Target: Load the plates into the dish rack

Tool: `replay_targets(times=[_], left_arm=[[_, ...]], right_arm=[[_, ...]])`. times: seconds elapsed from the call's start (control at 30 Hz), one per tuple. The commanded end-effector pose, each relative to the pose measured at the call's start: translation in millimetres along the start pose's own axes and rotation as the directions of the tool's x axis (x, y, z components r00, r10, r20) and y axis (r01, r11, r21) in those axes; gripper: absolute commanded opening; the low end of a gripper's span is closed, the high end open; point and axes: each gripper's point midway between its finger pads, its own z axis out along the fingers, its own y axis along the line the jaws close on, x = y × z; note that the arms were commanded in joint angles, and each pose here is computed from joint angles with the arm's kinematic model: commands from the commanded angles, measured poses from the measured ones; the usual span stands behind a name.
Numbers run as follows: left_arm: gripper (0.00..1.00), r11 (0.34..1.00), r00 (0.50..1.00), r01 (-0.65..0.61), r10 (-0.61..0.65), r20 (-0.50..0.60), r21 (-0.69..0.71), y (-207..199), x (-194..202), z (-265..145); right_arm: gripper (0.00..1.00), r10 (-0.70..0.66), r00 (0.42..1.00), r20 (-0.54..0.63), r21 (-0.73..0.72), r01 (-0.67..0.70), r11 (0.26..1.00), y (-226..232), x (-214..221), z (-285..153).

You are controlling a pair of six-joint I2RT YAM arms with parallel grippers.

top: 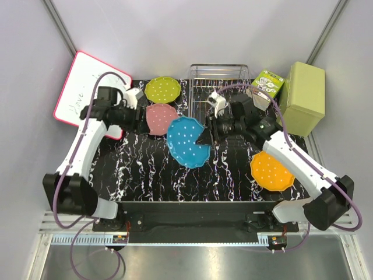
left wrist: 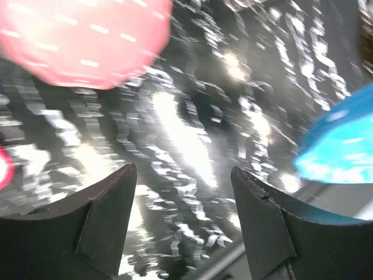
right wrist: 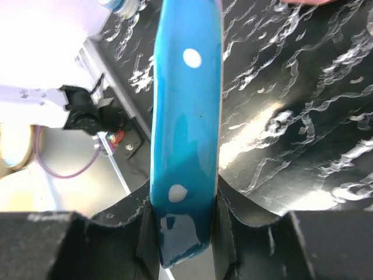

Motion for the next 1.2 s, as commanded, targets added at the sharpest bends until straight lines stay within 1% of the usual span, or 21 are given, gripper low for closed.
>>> replay_targets(times=[0.0,0.03,0.07,0.1,0.13,0.2,0.23,0.27,0.3,0.33,0.4,0.43,0.47,0.5,0.53,0.6,0.73,0.8,0.87,1.0,1.17], left_arm=[[0.75,0.98,0.992,-0.091,0.105,0.071,-0.174,19,-18,-24],[0.76,0.976,0.99,-0.08,0.102,0.1,-0.2,20,-23,-30],[0.76,0.973,0.987,-0.081,0.109,0.118,-0.215,21,-25,-31],[0.82,0.969,0.981,-0.085,0.122,0.152,-0.233,26,-30,-28],[0.83,0.963,0.978,-0.063,0.113,0.177,-0.263,30,-33,-31],[0.83,0.96,0.971,-0.039,0.102,0.216,-0.277,32,-42,-31],[0.82,0.96,0.972,0.001,0.065,0.226,-0.28,33,-44,-30],[0.81,0.956,0.97,0.028,0.044,0.24,-0.291,35,-49,-32],[0.81,0.952,0.969,0.061,0.016,0.248,-0.301,37,-49,-32],[0.81,0.939,0.968,0.091,-0.005,0.252,-0.331,44,-48,-34],[0.82,0.916,0.957,0.166,-0.062,0.282,-0.365,55,-47,-36],[0.87,0.913,0.95,0.2,-0.092,0.299,-0.355,61,-46,-37],[0.89,0.909,0.934,0.246,-0.129,0.333,-0.336,70,-47,-38],[0.91,0.875,0.899,0.356,-0.225,0.375,-0.328,93,-43,-46],[0.91,0.866,0.89,0.381,-0.249,0.381,-0.323,101,-42,-47],[0.91,0.853,0.906,0.354,-0.212,0.366,-0.383,115,-41,-50],[0.94,0.835,0.93,0.311,-0.168,0.328,-0.454,129,-34,-46],[0.98,0.829,0.937,0.297,-0.157,0.311,-0.473,132,-30,-44],[0.99,0.831,0.943,0.285,-0.153,0.296,-0.479,132,-26,-41],[0.99,0.842,0.943,0.292,-0.173,0.286,-0.454,129,-21,-34],[0.99,0.846,0.94,0.307,-0.196,0.28,-0.437,130,-22,-28]], right_arm=[[0.0,-0.289,0.926,0.243,0.128,0.264,0.956,31,-116,-47],[0.0,-0.32,0.923,0.212,0.156,0.291,0.944,17,-125,-38],[0.0,-0.357,0.906,0.229,0.221,0.308,0.925,8,-141,-41],[0.0,-0.402,0.874,0.274,0.269,0.331,0.904,10,-168,-53],[0.0,-0.388,0.881,0.272,0.324,0.296,0.899,-18,-184,-50],[0.0,-0.408,0.845,0.346,0.418,0.251,0.873,-32,-228,-72],[0.0,-0.381,0.854,0.354,0.517,0.161,0.841,-72,-243,-75],[0.0,-0.404,0.817,0.411,0.564,0.12,0.817,-74,-269,-95],[0.0,-0.393,0.803,0.448,0.593,0.062,0.803,-87,-282,-103],[0.0,-0.386,0.798,0.463,0.646,-0.006,0.763,-117,-292,-108],[0.0,-0.433,0.74,0.515,0.693,-0.062,0.718,-128,-319,-129],[0.0,-0.431,0.736,0.522,0.726,-0.117,0.678,-149,-324,-132],[0.0,-0.45,0.704,0.549,0.737,-0.154,0.658,-155,-335,-151],[0.0,-0.457,0.694,0.557,0.748,-0.179,0.639,-162,-340,-157],[0.0,-0.462,0.696,0.55,0.768,-0.206,0.606,-178,-341,-158],[0.0,-0.485,0.675,0.556,0.78,-0.221,0.586,-186,-350,-170],[0.0,-0.476,0.687,0.549,0.807,-0.287,0.515,-230,-348,-177],[0.0,-0.484,0.687,0.542,0.818,-0.301,0.489,-243,-349,-186],[0.0,-0.495,0.688,0.53,0.833,-0.313,0.457,-257,-349,-190],[0.0,-0.569,0.703,0.426,0.899,-0.259,0.353,-273,-353,-198],[0.0,-0.606,0.729,0.318,0.945,-0.197,0.26,-284,-352,-202]])
